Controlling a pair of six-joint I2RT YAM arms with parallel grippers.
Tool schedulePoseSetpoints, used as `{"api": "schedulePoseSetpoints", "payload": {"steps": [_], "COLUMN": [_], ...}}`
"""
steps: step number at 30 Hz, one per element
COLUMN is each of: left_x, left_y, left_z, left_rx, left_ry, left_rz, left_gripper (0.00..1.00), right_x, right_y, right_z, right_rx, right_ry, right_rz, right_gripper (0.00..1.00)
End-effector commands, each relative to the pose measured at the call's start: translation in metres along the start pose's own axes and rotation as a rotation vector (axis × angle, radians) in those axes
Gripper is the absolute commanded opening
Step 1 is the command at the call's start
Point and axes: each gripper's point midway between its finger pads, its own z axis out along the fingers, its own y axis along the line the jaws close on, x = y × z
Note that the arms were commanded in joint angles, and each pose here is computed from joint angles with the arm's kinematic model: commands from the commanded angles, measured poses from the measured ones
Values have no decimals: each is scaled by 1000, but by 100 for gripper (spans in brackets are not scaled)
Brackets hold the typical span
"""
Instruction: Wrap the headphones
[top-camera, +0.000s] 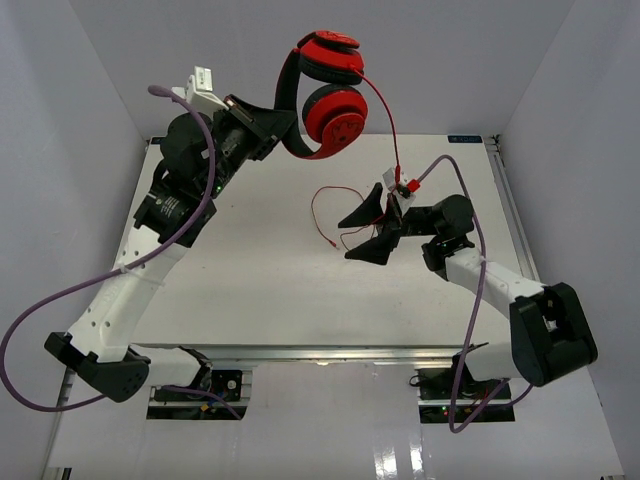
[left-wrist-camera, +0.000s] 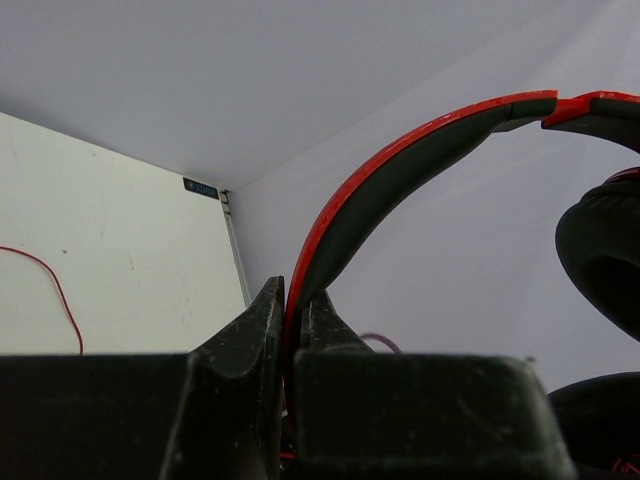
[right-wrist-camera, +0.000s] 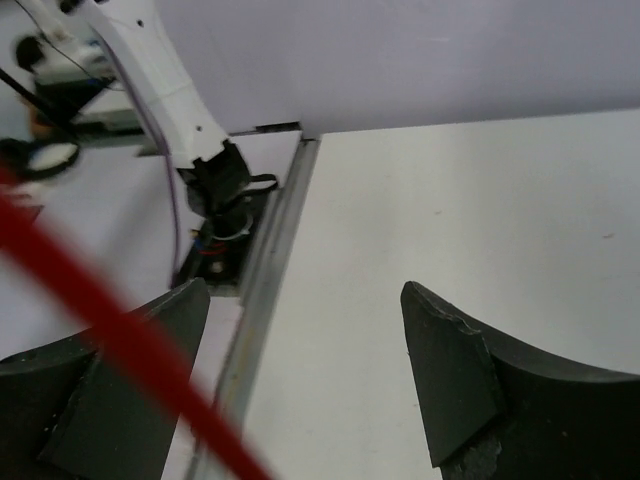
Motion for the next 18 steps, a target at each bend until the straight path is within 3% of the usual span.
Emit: {"api": "schedulePoseSetpoints", "payload": {"steps": [1, 12, 16, 18], "left_x": [-54, -75, -80, -81], "left_y": [-33, -1, 8, 16], "left_z": [-29, -43, -48, -47], "left_rx": [48, -88, -122, -147], "left_ry": [-184, -323, -363, -384], "left_rz": [-76, -154, -184, -206], "left_gripper": [0, 0, 0, 0], "right_x": [-7, 0, 4, 4], "right_y": [-16, -19, -17, -16], "right_z": [1, 4, 7, 8], "right_rx": [120, 151, 145, 147], "right_ry": [34, 38, 43, 43], "right_rz": [-306, -263, -238, -224], "right_gripper": [83, 66, 49, 35]}}
